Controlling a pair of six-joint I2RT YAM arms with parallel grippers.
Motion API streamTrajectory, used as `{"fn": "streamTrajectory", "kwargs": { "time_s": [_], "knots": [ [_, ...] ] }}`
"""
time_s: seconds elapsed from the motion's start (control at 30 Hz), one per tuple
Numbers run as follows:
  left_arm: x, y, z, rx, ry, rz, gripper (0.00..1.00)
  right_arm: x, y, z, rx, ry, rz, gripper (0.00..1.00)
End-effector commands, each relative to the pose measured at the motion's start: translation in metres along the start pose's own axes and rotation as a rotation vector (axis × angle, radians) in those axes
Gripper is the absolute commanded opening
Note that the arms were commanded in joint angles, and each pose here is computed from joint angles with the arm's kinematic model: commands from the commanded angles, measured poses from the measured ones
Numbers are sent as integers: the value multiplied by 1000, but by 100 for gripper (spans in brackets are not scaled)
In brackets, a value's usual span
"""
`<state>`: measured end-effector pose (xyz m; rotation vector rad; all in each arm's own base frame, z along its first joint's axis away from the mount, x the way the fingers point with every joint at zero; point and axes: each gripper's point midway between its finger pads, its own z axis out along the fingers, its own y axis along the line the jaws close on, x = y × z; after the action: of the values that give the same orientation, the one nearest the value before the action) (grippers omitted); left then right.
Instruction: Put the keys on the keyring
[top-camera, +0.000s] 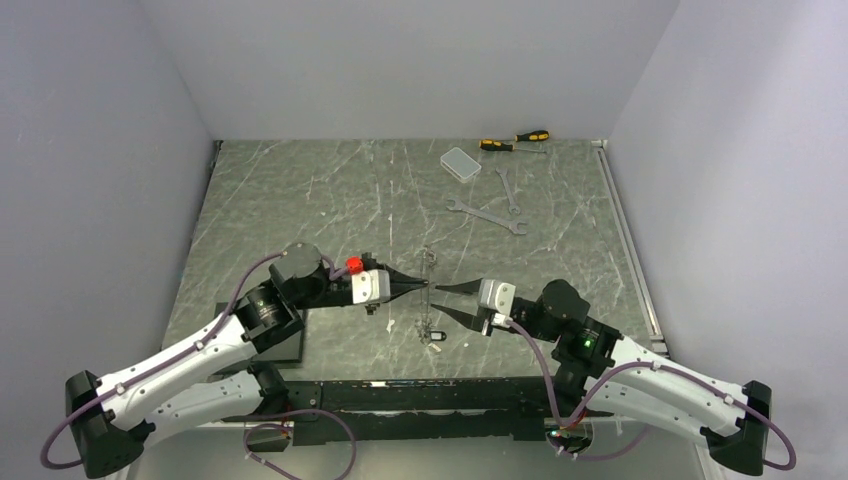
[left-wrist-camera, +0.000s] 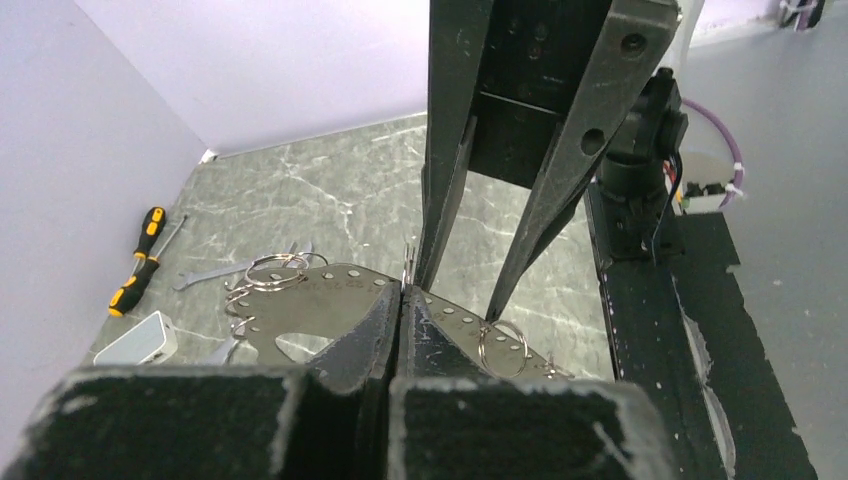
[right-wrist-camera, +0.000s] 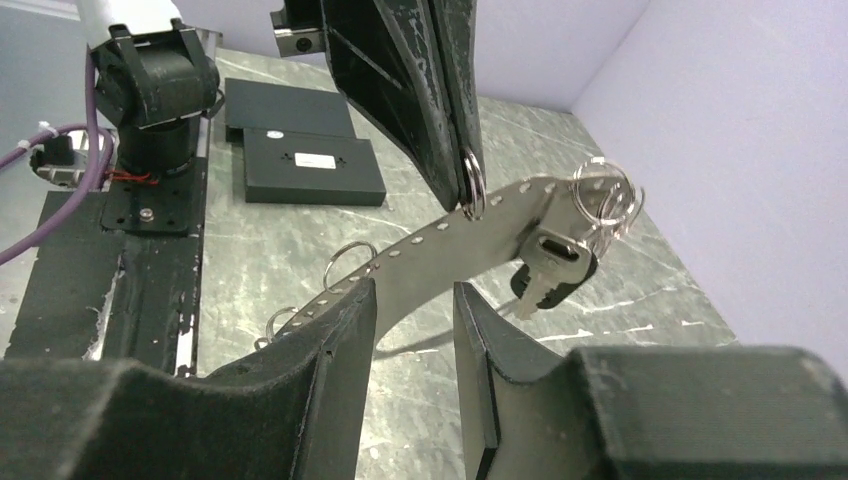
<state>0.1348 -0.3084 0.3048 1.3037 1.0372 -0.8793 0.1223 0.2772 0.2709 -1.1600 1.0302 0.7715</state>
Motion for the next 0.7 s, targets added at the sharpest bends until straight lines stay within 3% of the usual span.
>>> {"fn": "streamTrajectory", "kwargs": {
  "time_s": [0.0,0.27,0.67],
  "knots": [
    [-37,9,-7,-72,-173,-10,0,-29,-12,-1,37,-62,-21,38],
    [-48,-7,-17,-35,-291,41,0,-57,-14,-6,51,-175,-3,38],
    [-57,-13,-17,-23,-387,-21,0,-81,-4,-2,-33,-240,36,37]
  ]
}}
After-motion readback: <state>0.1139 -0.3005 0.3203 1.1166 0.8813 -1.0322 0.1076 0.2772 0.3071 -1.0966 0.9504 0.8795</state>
